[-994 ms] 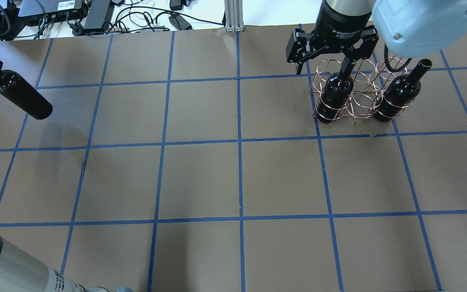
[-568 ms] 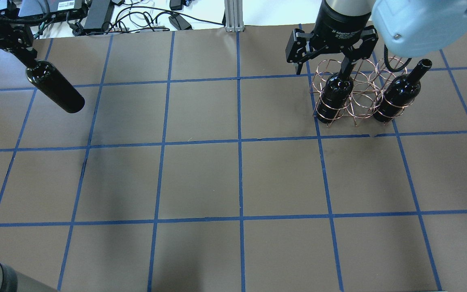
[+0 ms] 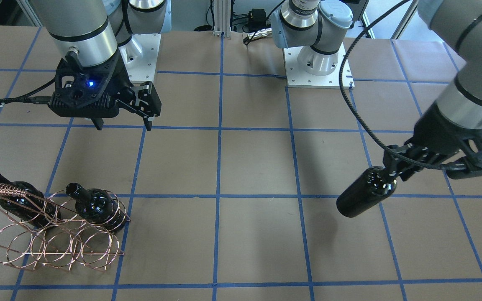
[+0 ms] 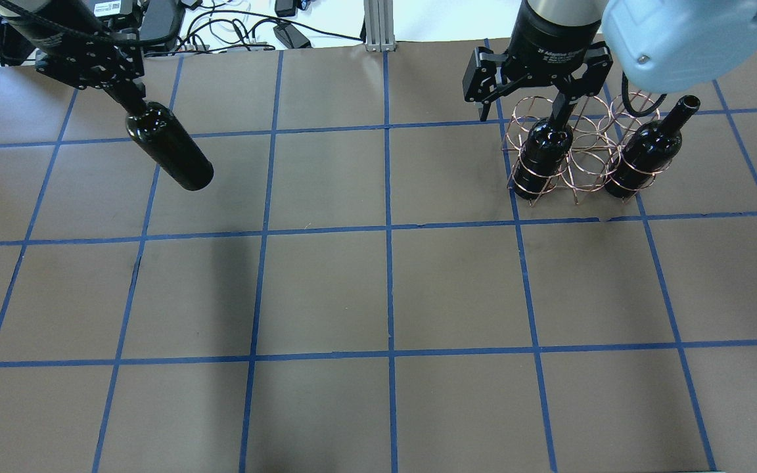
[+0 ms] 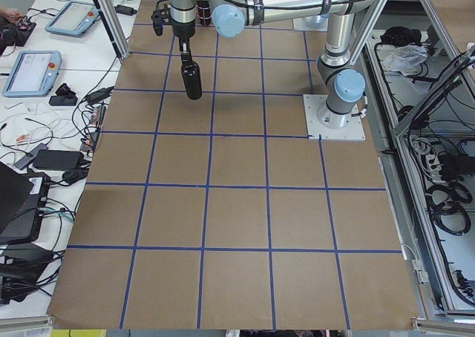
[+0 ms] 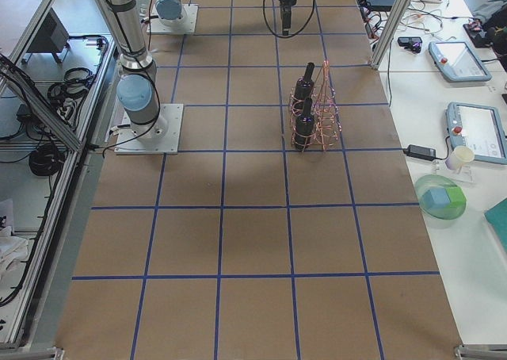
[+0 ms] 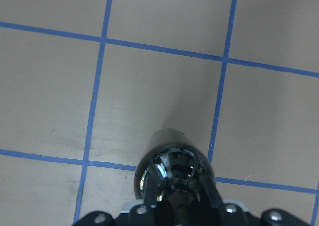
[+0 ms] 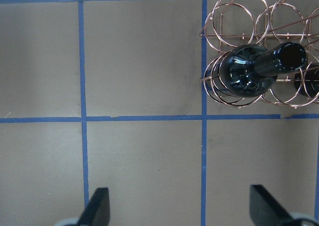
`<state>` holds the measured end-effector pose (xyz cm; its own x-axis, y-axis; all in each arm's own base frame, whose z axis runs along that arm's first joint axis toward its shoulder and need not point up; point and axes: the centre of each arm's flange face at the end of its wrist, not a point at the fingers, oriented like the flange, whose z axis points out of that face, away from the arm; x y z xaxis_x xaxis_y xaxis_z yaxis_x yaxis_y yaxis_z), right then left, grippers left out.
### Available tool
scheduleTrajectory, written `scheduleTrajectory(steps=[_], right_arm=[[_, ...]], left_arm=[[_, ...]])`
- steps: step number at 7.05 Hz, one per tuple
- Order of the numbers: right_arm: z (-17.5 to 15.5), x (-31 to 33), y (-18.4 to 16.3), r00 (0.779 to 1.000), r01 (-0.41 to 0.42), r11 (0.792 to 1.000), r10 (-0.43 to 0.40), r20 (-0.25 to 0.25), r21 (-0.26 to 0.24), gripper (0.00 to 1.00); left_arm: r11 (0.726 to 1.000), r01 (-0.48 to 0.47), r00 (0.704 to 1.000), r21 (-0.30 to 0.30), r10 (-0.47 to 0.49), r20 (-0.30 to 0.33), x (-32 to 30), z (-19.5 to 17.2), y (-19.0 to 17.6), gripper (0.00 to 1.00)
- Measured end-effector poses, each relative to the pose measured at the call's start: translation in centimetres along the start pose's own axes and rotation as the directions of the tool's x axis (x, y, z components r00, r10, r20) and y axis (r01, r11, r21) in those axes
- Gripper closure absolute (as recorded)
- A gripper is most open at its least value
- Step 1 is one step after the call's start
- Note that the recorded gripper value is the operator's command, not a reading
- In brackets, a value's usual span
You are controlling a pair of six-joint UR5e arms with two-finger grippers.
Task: Place wine into wine basket
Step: 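Lift the bottle with the left gripper and carry it toward the table center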
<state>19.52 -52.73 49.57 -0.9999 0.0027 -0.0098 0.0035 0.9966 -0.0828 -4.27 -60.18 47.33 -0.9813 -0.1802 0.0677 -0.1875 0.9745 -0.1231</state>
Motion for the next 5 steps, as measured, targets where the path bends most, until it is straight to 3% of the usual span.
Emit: scheduleTrajectory(steps=[3, 5], right_arm=[[0.0, 0.0, 0.0, 1.0, -0.001, 1.0, 0.001, 0.0, -0.001, 0.0], [0.0, 0.0, 0.0, 1.0, 0.0, 1.0, 0.0, 0.0, 0.0, 0.0]], left_arm=[[1.0, 0.025, 1.0, -0.011, -0.025, -0.012, 9.0, 2.6, 6.3, 1.0], [0.998, 0.01, 1.0, -0.062, -0.01, -0.006, 12.6, 5.0, 10.2, 1.0]])
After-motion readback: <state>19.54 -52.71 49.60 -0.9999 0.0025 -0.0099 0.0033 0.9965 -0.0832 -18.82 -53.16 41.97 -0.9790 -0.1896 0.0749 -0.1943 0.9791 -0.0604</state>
